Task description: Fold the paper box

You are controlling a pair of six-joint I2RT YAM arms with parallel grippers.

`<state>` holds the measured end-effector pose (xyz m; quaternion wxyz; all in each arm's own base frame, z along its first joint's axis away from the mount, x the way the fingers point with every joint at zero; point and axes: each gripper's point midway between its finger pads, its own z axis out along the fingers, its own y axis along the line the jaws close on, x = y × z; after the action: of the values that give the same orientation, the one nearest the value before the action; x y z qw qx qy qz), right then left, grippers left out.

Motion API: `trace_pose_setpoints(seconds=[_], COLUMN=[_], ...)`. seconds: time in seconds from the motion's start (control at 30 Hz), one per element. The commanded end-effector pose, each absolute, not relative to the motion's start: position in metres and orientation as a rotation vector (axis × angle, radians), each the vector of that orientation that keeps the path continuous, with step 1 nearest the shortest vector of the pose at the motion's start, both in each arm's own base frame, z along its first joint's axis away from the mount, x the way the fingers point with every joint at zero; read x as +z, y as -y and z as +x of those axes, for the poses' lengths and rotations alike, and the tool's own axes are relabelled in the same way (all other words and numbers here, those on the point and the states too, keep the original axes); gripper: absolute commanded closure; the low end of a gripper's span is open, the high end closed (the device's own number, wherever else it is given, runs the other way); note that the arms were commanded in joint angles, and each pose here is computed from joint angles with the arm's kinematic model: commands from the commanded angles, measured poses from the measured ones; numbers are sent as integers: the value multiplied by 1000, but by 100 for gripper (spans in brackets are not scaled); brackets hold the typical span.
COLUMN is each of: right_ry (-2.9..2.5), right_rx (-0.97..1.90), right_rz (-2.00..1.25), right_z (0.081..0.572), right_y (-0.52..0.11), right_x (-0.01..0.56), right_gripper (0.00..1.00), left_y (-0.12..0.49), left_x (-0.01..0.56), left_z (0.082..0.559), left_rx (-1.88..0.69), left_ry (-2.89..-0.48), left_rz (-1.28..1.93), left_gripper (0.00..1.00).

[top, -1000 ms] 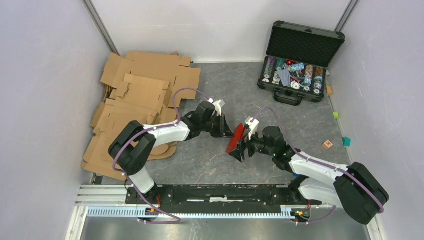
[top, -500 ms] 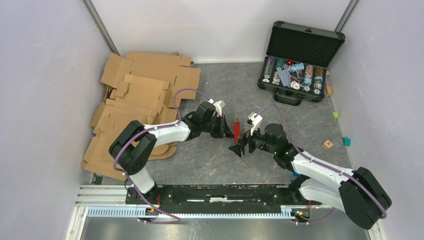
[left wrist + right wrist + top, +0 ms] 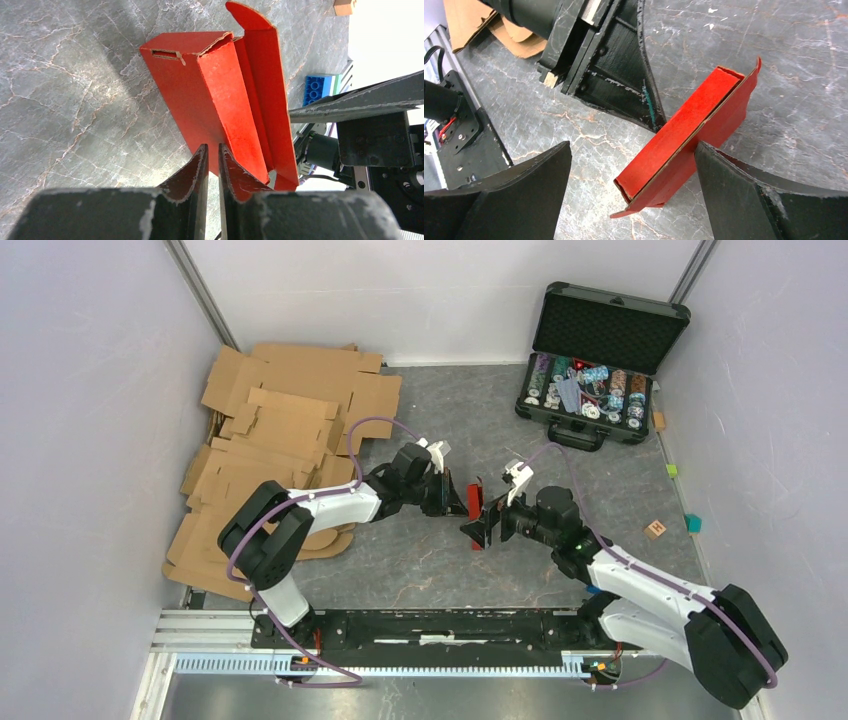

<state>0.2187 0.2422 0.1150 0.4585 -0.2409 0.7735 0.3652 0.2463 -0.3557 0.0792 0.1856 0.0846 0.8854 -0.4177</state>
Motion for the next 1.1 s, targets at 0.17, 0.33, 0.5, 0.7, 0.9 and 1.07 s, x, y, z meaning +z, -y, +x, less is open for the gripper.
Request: trace_pose_setpoints(seconds=[0.17, 0.33, 0.5, 0.7, 0.9, 1.07], right_ry=[-1969, -2005, -2089, -2164, -2198, -2237], right_rx=[847, 873, 795, 564, 439, 364], right_rz=[-517, -534, -580, -673, -754, -778], right_z=[237, 240, 242, 244, 244, 245], right_y=[-234, -243, -241, -225, -214, -208], right_x=[119, 117, 107, 96, 84, 72], right_gripper=[14, 22, 25, 29, 40, 43], left_y=[364, 371, 381, 383, 370, 364], left_x=[102, 101, 100, 97, 92, 92], left_z=[247, 243, 241, 245, 248, 249], left_rx=[-1248, -1319, -1378, -1350, -1243, -1206], left_ry=[-2399, -2393, -2387, -2387, -2409, -2411], left_rz=[290, 277, 278, 283, 279, 283], left_gripper=[78, 78, 79, 79, 80, 79])
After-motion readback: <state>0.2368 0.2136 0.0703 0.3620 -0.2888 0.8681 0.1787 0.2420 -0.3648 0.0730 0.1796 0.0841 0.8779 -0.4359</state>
